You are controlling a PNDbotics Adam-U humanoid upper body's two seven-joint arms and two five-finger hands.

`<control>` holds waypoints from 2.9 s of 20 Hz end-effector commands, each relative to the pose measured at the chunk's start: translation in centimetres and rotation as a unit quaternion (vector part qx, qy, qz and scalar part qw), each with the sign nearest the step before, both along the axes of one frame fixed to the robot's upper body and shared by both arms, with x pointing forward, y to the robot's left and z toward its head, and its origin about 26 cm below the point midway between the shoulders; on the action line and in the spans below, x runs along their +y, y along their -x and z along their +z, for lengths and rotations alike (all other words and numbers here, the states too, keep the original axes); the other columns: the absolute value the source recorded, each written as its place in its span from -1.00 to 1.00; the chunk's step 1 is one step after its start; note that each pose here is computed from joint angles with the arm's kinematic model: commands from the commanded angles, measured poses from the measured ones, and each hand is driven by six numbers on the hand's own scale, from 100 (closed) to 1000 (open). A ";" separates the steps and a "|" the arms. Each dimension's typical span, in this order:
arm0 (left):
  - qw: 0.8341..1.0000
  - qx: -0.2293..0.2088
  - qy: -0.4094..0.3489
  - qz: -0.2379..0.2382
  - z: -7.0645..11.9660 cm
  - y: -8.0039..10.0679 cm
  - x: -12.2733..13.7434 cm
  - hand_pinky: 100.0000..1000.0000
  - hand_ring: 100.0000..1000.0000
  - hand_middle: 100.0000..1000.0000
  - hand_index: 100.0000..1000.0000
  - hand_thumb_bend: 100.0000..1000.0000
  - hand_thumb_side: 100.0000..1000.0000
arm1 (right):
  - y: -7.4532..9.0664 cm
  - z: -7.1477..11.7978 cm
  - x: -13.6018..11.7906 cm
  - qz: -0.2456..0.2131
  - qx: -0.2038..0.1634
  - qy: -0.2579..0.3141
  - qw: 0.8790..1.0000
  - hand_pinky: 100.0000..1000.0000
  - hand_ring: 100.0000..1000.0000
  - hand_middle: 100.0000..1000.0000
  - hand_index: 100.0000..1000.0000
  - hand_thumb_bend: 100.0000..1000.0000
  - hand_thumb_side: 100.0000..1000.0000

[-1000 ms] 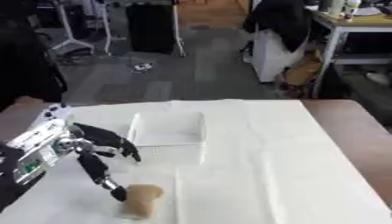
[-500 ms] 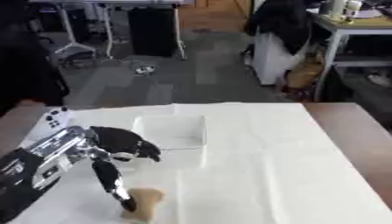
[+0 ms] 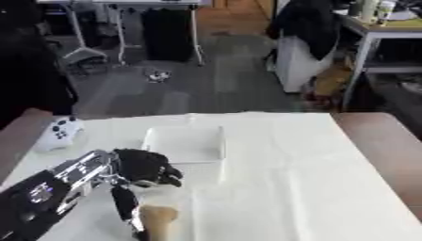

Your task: Pick up objects on the table and place them in the box.

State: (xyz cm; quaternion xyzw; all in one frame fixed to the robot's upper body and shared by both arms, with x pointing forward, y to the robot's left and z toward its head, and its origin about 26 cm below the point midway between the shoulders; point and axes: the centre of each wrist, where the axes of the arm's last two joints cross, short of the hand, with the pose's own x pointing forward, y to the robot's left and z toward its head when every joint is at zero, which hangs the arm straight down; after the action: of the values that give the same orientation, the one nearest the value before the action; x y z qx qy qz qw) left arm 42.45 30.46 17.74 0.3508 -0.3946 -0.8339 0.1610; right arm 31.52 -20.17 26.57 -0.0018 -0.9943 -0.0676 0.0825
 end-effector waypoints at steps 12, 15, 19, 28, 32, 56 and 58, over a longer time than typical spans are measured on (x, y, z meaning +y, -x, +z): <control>0.995 0.045 -0.075 0.038 -1.3 -0.3 0.6 0.44 0.46 0.62 0.89 1.00 1.00 | 0.3 0.8 0.0 -0.001 -0.015 0.000 1.000 -0.94 -0.57 -0.19 0.05 -1.00 1.00; 0.995 0.057 -0.067 0.036 -1.0 0.0 0.3 0.39 0.43 0.60 0.88 1.00 1.00 | 0.3 0.8 -0.1 -0.002 -0.014 0.000 1.000 -0.94 -0.57 -0.19 0.05 -1.00 1.00; 0.998 0.044 -0.040 0.023 0.6 0.5 -0.3 0.44 0.46 0.60 0.84 1.00 1.00 | 0.3 0.7 -0.1 -0.003 -0.012 0.001 1.000 -0.94 -0.57 -0.19 0.06 -1.00 1.00; 0.996 -0.067 -0.031 0.043 4.9 0.7 0.4 1.00 0.89 0.80 0.85 1.00 1.00 | 0.3 0.6 -0.2 -0.005 -0.011 0.003 1.000 -0.94 -0.57 -0.19 0.06 -1.00 1.00; 0.991 -0.105 -0.042 0.073 6.0 0.3 1.7 1.00 1.00 0.95 0.94 1.00 1.00 | 0.3 0.6 -0.3 -0.006 -0.011 0.004 1.000 -0.95 -0.57 -0.19 0.06 -1.00 1.00; 0.985 0.112 0.105 0.084 4.6 1.5 0.2 -0.52 -0.06 0.26 0.72 1.00 1.00 | 0.3 0.6 -0.3 -0.004 -0.009 0.010 1.000 -0.95 -0.57 -0.20 0.06 -1.00 1.00; 0.981 0.129 0.114 0.091 4.5 1.4 0.0 -0.53 -0.05 0.26 0.72 1.00 1.00 | 0.3 0.6 -0.2 -0.004 -0.009 0.010 1.000 -0.95 -0.57 -0.20 0.06 -1.00 1.00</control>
State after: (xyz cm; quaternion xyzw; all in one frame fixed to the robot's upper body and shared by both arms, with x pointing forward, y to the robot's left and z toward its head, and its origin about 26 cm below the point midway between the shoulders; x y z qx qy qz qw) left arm 40.98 30.39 21.13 0.2541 -0.4273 -0.8066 0.3197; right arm 31.53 -20.30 26.56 -0.0045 -0.9942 -0.0655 0.0855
